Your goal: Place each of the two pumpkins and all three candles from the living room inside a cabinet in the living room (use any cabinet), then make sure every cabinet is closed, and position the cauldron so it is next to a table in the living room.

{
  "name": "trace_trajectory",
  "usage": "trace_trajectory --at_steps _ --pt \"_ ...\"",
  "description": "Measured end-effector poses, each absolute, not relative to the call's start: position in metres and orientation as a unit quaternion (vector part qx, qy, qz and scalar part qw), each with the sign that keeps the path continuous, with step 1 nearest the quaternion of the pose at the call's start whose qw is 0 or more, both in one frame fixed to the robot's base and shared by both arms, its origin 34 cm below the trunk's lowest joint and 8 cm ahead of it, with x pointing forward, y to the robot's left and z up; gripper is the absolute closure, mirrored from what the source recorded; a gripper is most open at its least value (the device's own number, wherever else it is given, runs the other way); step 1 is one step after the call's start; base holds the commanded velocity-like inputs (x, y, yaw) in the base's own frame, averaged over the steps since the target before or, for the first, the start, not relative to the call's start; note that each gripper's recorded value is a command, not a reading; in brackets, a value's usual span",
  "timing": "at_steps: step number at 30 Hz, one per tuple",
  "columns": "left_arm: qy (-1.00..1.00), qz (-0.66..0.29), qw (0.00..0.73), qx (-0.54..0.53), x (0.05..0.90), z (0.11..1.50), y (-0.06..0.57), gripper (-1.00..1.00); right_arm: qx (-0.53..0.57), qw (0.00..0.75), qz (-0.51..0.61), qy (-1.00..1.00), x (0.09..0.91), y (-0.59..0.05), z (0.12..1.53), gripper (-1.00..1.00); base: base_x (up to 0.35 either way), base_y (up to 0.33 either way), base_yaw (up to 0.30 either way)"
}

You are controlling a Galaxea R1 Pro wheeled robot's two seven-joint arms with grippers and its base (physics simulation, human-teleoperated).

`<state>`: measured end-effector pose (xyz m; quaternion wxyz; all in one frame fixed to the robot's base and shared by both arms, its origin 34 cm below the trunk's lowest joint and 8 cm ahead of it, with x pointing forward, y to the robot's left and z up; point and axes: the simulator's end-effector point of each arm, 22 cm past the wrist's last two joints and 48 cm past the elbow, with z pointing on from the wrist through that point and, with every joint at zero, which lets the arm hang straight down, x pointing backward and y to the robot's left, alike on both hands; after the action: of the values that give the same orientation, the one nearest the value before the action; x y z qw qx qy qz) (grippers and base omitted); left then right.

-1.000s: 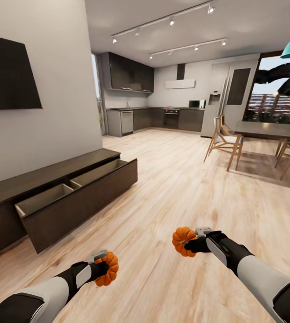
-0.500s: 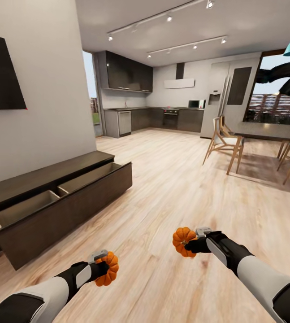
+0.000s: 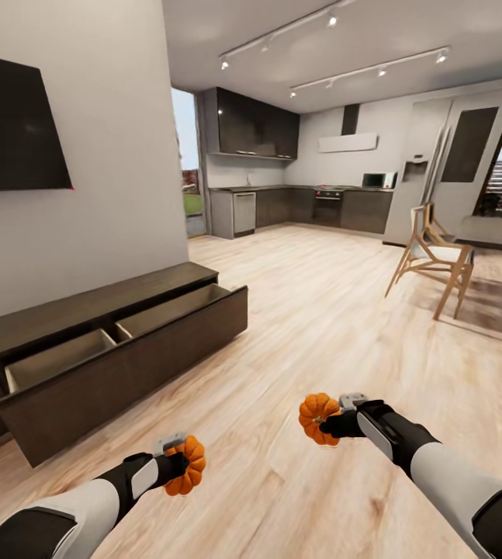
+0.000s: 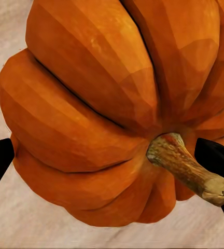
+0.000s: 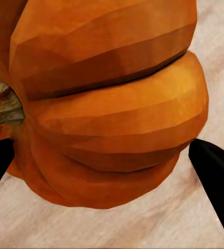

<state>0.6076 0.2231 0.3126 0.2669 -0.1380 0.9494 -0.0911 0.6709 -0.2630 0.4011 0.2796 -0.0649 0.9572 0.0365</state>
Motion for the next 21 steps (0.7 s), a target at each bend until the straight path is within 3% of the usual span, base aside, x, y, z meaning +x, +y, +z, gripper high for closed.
trace_trajectory --at_steps 4,9,14,21 --pt "0.949 -0.091 0.267 -0.138 0.6080 0.3129 0.2221 1.00 -0.064 0.280 0.037 0.957 0.6712 -0.2629 0.4015 1.00 0.241 -0.171 0.282" --pt "0.949 -0.091 0.267 -0.138 0.6079 0.3126 0.2217 1.00 -0.064 0.280 0.037 0.957 0.6712 -0.2628 0.4012 1.00 0.025 -0.023 0.282" --pt "0.949 -0.091 0.267 -0.138 0.6078 0.3127 0.2216 1.00 -0.064 0.280 0.037 0.957 0.6713 -0.2627 0.4016 1.00 0.125 -0.210 0.270" --pt "0.949 -0.091 0.267 -0.138 0.6079 0.3127 0.2215 1.00 -0.065 0.279 0.036 0.957 0.6711 -0.2632 0.4014 1.00 0.168 -0.257 0.054"
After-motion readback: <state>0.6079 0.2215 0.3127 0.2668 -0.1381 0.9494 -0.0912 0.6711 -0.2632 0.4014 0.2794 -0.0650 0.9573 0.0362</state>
